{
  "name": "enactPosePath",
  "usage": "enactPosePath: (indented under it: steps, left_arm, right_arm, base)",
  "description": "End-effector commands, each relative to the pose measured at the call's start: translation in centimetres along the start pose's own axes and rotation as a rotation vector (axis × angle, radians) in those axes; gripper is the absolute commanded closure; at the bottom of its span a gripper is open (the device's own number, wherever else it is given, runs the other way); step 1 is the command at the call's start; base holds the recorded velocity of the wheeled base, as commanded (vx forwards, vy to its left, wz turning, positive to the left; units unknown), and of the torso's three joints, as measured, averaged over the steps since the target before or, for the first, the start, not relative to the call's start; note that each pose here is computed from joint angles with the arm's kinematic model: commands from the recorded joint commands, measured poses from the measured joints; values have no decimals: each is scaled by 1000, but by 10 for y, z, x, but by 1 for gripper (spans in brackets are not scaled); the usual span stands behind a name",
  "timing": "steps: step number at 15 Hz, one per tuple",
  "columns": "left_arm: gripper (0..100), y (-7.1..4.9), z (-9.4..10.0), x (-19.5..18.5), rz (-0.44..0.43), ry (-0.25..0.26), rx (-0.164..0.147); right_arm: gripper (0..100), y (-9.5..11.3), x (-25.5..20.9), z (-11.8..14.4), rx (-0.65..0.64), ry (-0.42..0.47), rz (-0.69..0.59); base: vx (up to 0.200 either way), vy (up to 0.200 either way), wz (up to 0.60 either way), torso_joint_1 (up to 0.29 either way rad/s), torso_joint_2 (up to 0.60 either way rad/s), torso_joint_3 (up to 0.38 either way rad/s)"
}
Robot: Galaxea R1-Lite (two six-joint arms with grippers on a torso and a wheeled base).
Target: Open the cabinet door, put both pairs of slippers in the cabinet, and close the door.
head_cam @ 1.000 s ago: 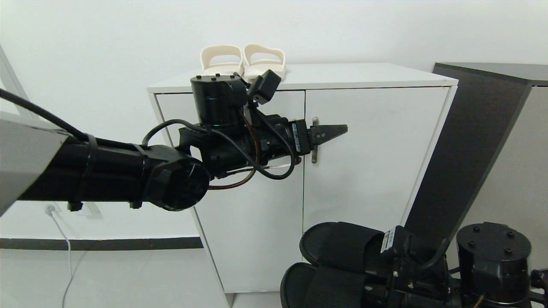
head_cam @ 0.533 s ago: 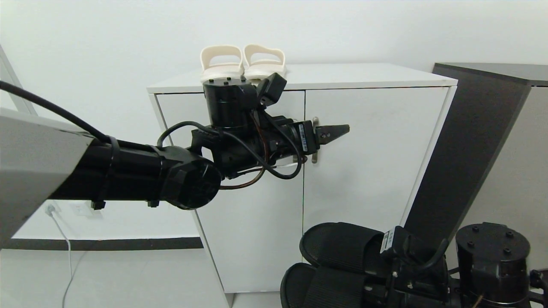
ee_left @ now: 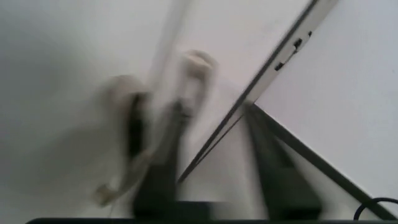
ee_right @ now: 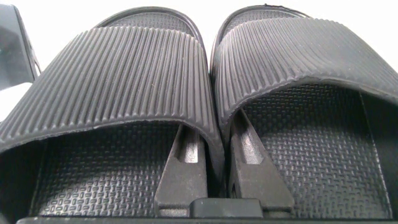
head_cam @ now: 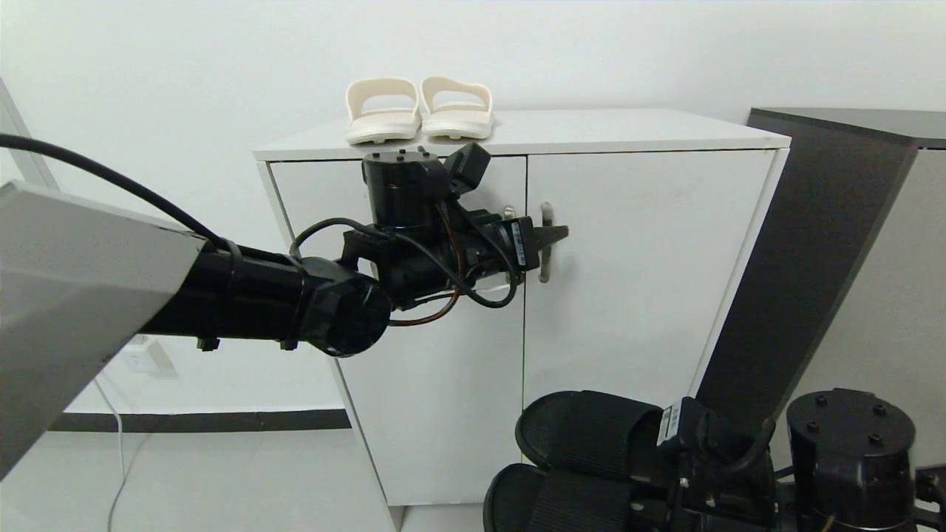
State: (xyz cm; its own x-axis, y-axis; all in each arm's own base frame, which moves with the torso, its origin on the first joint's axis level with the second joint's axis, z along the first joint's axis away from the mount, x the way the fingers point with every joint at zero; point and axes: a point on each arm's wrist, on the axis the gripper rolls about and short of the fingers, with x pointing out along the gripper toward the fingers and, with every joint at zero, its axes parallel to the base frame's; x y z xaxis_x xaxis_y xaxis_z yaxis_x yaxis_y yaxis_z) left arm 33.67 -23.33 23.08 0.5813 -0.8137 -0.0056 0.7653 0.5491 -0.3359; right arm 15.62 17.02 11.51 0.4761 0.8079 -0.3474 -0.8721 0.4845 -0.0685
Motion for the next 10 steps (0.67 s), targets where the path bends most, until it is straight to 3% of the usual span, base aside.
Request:
enactPosePath:
  steps: [1, 10]
  left_arm:
    - [100, -4, 2, -4, -8, -3, 2]
    - [100, -26, -4, -44, 4, 26, -2]
  right_arm:
    - [100, 3, -1, -1, -2, 3, 15]
    - [100, 10, -1, -1, -17, 1, 40]
  base:
    - [0, 0, 0, 0, 0, 0]
    - [0, 0, 0, 0, 0, 0]
